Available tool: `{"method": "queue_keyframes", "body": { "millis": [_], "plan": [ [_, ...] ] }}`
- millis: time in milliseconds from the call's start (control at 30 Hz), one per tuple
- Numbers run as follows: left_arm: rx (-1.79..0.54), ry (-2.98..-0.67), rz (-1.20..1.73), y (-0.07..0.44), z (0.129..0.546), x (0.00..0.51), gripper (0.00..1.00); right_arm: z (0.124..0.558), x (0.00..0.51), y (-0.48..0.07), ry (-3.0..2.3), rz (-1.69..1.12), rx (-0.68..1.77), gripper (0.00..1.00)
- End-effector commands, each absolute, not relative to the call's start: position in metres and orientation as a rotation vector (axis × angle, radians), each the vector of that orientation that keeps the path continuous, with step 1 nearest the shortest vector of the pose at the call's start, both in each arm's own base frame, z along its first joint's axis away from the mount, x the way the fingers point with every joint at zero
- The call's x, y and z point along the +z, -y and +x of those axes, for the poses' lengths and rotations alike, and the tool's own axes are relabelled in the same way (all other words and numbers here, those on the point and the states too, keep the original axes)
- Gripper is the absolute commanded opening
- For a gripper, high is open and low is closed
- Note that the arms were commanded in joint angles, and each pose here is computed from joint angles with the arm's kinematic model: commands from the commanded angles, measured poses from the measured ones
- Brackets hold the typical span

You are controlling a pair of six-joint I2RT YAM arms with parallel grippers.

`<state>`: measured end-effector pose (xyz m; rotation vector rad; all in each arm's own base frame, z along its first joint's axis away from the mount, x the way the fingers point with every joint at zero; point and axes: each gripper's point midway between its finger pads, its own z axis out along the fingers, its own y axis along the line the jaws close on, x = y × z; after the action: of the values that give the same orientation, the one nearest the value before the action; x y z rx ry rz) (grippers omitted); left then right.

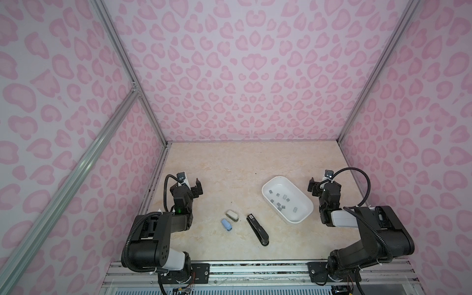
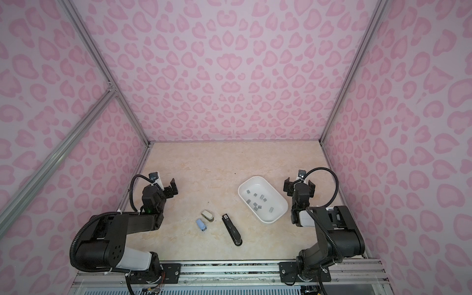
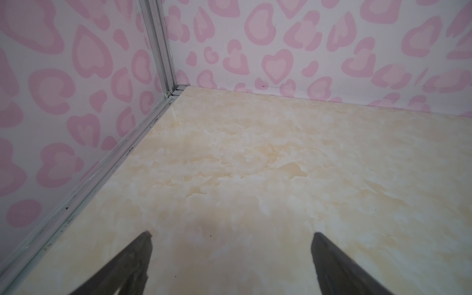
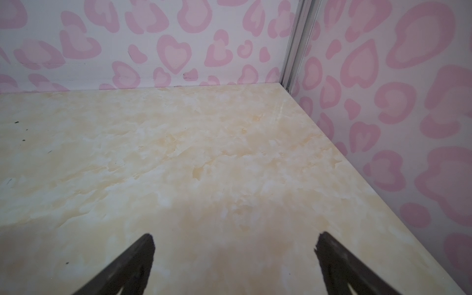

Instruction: Load the staples into the stapler

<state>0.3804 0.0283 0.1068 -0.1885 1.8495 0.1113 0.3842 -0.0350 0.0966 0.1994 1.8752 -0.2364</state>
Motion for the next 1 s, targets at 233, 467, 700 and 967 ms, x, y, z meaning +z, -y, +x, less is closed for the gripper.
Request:
{"method": "queue_keyframes", "body": {
  "millis": [233,467,700,967],
  "plan": [
    [0.107,-1.873,-0.157,-0.025,0.390,0.124,0.98,0.371,0.123,0.041,-1.755,0.246,-0.340,1.00],
    [-0.109,-1.835,-0.091,0.008,0.378,0.186,0.98,0.350,0.172,0.046,-1.812,0.540,-0.323,1.00],
    [-0.265,-1.663,-0.263,0.006,0.326,0.269,0.98,0.335,0.227,-0.031,-1.929,0.452,0.309,1.00],
    [-0.484,-1.530,-0.254,0.026,0.276,0.327,0.98,0.247,0.244,-0.182,-1.927,-0.083,0.593,0.97]
  ]
}}
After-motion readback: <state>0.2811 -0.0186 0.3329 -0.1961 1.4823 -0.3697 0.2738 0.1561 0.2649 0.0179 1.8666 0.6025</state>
